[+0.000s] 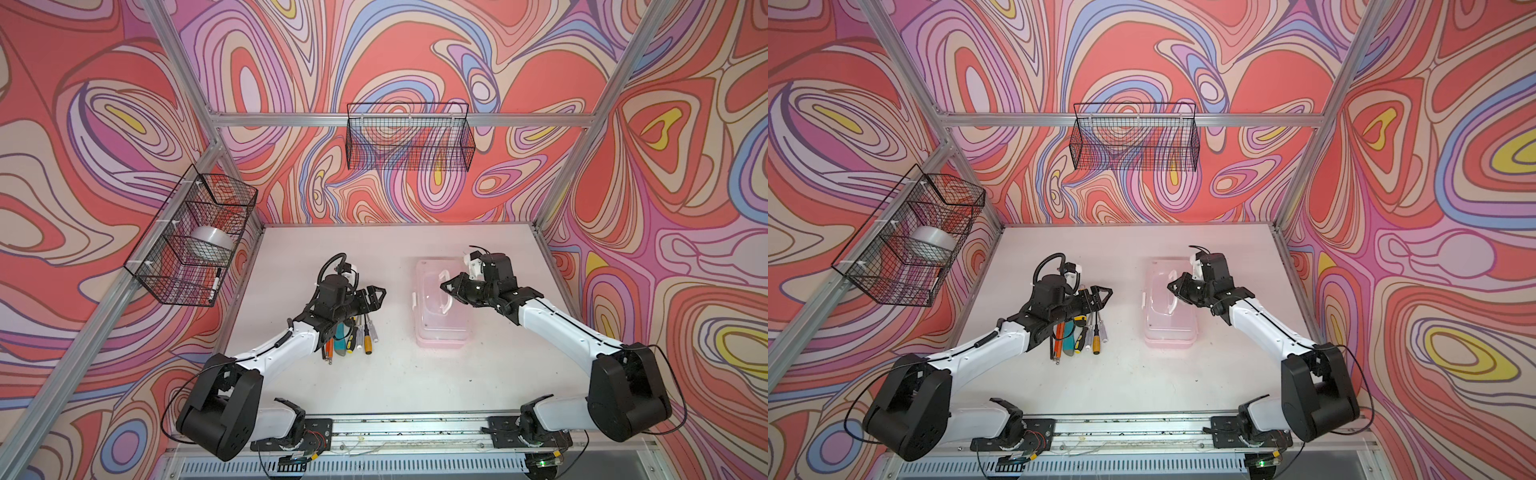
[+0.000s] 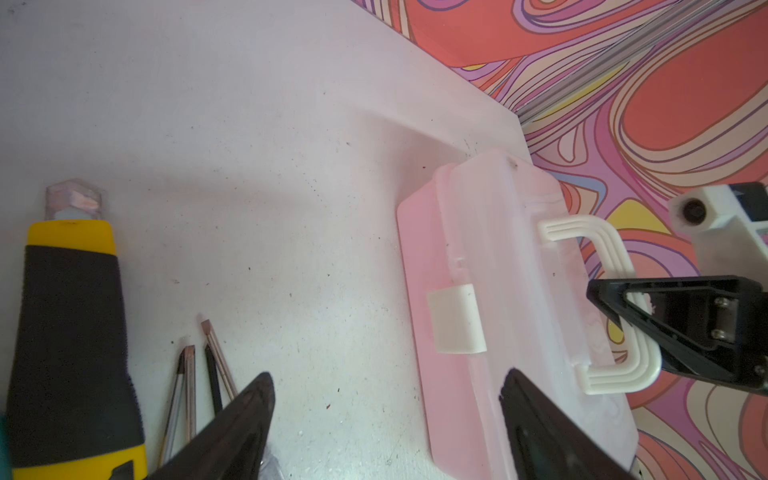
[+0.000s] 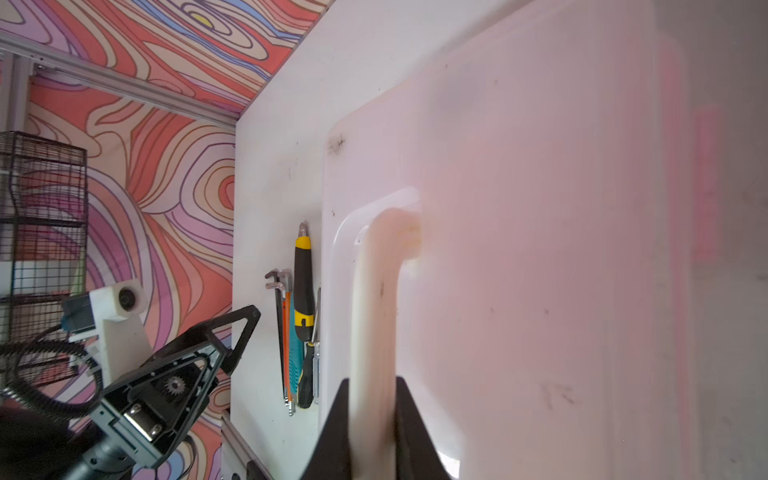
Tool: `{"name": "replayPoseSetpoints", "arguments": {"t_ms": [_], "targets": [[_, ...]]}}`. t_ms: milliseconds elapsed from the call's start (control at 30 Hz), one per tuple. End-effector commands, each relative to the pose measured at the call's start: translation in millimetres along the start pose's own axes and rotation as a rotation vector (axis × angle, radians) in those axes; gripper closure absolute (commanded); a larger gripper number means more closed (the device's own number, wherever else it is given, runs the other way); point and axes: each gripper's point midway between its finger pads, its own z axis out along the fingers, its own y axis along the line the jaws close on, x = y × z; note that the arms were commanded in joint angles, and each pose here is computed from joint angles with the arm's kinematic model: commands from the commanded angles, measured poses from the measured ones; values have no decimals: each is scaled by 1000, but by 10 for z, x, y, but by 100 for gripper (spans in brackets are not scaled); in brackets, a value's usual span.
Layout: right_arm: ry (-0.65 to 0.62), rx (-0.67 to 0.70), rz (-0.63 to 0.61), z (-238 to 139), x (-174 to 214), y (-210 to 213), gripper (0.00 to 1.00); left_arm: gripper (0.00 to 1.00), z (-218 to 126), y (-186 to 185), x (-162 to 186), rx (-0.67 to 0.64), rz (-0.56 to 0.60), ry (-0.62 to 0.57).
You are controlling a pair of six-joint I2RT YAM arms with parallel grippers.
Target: Pack the tool kit
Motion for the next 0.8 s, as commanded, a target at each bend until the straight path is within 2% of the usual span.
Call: {"name": "replayPoseSetpoints", "arguments": {"t_ms": [0,100,467,633,767], "targets": [[-3,-252,-47,-77,-116,513,100,14,17,-69,34,47,-25,4],[16,-288,-48,-63,-109,553,100,14,19,-67,57,54,-28,8],[7,-171,-74,5,-85,286,100,15,62,-57,93,71,-44,15],[9,-164,-63,44,-60,183,100,24,166,-200,165,203,-140,42],[19,-193,-49,45,-71,97,100,24,210,-307,182,319,-218,38]]}}
